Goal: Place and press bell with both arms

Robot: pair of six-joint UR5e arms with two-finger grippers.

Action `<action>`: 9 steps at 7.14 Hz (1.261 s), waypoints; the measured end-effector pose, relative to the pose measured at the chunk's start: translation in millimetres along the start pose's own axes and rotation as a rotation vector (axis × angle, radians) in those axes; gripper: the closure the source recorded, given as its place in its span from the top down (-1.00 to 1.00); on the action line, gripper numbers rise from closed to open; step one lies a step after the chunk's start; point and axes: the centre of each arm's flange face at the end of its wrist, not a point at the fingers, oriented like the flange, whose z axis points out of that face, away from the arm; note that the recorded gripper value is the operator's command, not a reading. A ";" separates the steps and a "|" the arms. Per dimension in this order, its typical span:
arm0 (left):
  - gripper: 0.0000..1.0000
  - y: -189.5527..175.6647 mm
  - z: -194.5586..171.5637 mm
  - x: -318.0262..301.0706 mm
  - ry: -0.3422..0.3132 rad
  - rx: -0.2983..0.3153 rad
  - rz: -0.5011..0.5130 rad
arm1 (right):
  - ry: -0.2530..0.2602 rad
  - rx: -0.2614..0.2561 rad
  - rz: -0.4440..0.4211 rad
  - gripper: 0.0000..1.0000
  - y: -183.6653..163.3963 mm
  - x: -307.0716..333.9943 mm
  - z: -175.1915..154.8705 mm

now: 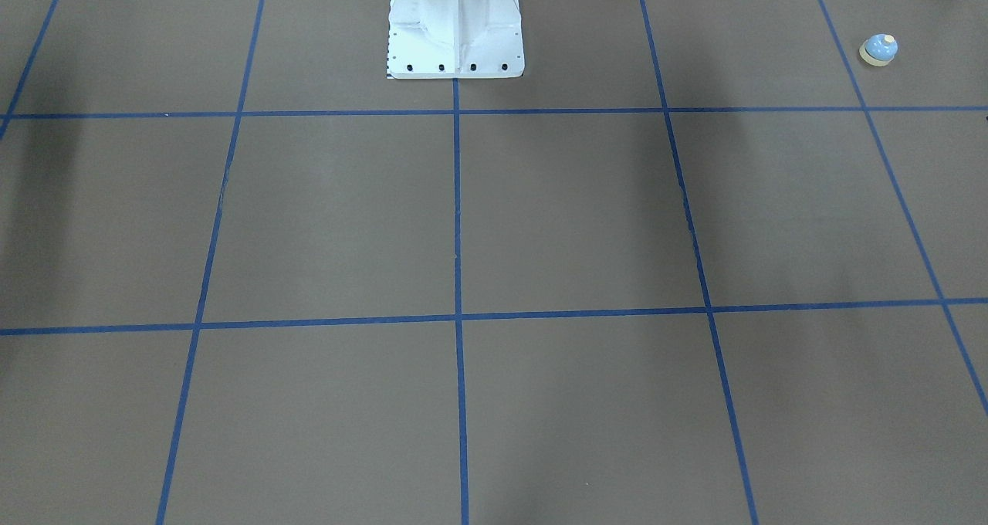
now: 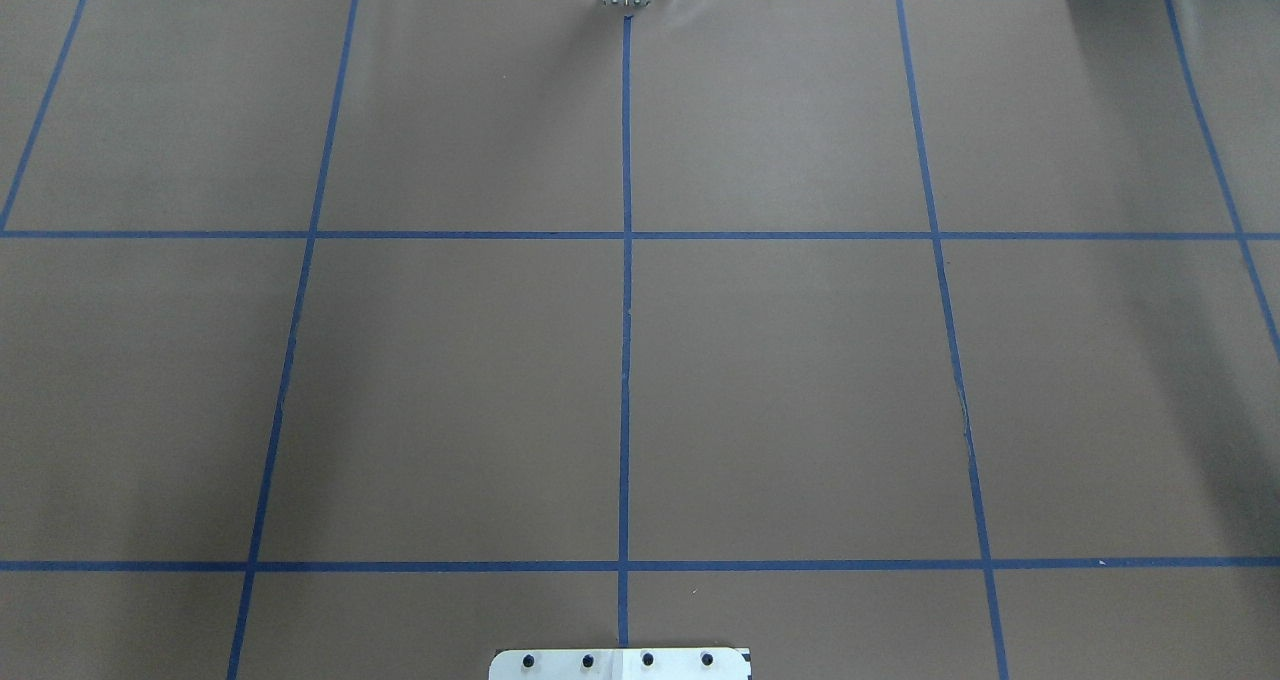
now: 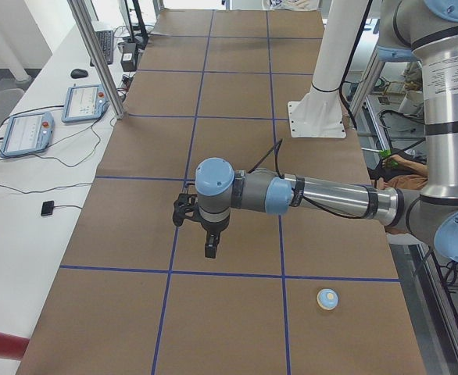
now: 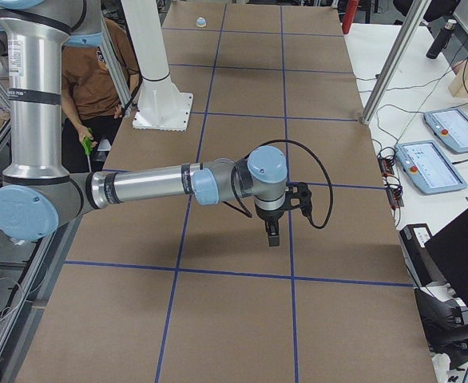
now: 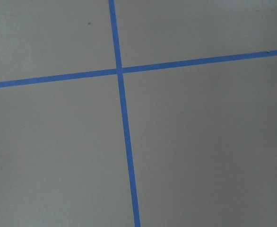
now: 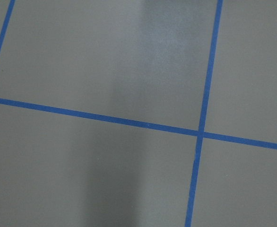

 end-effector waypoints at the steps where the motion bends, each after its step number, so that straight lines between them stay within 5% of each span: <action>1: 0.99 -0.2 -0.8 -0.4 0.001 0.003 -0.013 | 0.001 -0.004 0.005 1.00 3.9 2.7 1.3; 9: 0.99 4.7 -8.1 7.1 0.010 0.019 -0.013 | -0.011 0.010 -0.006 1.00 21.1 -4.7 -7.0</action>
